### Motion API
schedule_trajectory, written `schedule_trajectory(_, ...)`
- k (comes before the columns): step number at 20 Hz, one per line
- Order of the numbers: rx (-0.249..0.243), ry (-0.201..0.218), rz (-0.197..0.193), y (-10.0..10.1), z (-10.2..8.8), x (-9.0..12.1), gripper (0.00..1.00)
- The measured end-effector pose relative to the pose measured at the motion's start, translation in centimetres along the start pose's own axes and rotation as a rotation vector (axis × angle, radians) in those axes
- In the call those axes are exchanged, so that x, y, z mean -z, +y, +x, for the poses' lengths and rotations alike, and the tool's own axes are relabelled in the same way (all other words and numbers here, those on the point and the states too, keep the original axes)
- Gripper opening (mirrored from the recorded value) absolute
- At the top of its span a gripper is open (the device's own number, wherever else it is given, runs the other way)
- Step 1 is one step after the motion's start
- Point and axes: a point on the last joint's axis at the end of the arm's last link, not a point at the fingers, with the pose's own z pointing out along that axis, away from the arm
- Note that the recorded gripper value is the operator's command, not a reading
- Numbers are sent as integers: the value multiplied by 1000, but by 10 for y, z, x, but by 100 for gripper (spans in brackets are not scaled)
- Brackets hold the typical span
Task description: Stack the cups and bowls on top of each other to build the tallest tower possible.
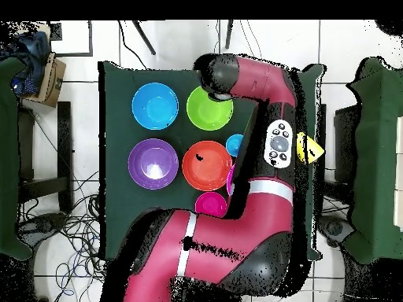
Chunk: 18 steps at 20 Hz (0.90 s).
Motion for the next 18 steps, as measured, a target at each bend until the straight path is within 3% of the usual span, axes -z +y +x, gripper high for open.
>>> schedule_trajectory(11, -4, 23, -9, 2, 8, -3, 0)
schedule_trajectory(18, -47, 141, -69, -8, 20, 25, 0)
